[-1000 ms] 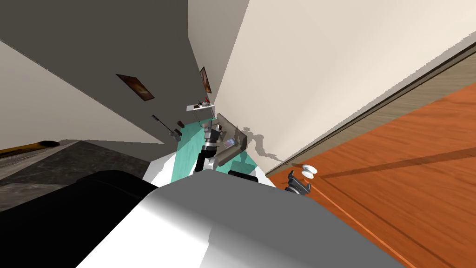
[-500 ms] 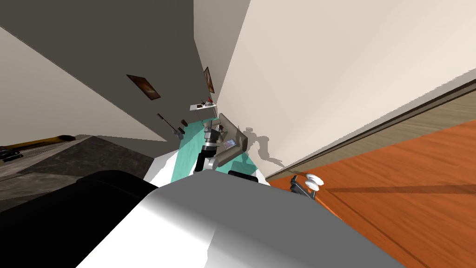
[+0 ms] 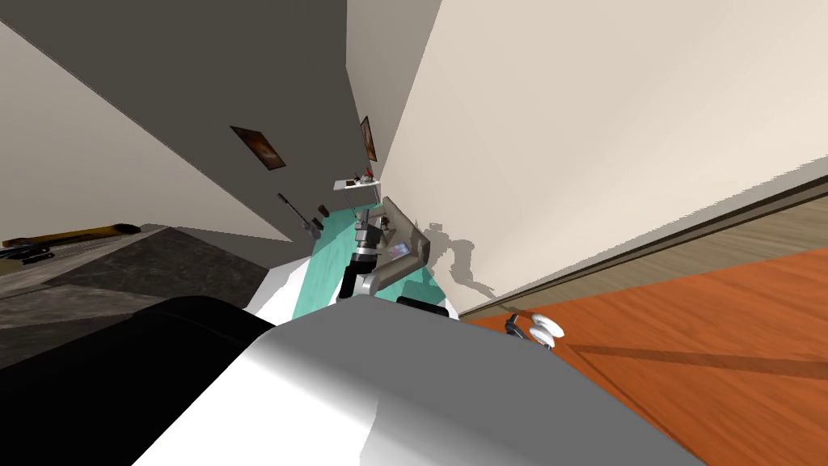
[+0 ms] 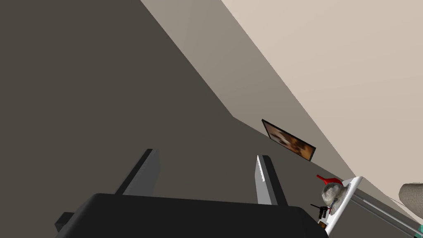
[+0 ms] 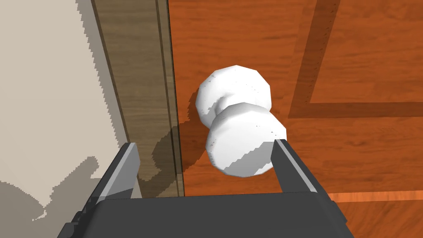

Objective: Pull the door open

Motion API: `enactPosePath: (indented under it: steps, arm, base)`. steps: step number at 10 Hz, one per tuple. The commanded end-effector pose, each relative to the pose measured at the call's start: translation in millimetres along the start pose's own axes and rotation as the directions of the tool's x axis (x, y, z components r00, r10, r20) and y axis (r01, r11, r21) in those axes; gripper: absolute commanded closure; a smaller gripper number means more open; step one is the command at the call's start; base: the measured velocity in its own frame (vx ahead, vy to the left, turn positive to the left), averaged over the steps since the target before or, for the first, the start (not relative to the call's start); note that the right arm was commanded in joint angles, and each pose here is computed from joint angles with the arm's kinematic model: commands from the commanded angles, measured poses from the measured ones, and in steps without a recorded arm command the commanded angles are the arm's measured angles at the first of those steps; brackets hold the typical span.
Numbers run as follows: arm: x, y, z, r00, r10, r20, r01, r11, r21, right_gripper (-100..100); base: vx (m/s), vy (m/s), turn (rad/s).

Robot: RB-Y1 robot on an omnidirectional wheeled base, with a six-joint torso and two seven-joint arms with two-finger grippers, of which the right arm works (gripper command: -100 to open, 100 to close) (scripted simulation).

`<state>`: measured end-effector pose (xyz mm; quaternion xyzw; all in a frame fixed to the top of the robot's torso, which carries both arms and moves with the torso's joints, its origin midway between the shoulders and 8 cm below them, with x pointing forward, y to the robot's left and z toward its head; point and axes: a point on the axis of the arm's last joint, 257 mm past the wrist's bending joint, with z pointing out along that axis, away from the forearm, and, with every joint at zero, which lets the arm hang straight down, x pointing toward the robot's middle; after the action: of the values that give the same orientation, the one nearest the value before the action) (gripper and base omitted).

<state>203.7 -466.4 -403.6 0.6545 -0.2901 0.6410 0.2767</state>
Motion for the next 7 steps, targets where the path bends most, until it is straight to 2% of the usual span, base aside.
enactPosePath:
  steps: [1,6,7]
  arm:
    - [1.5,1.5,3.1,1.000,-0.002,-0.004,0.002,1.000,0.000,100]
    - [1.5,1.5,3.1,1.000,-0.002,-0.004,0.002,1.000,0.000,100]
    - [0.8,2.6,2.1,1.000,-0.005,-0.002,0.005,1.000,-0.002,-100]
  base:
    - [-0.019,0.027,-0.048]
    - [-0.005,0.002,0.001]
    - [-0.065,0.126,-0.011]
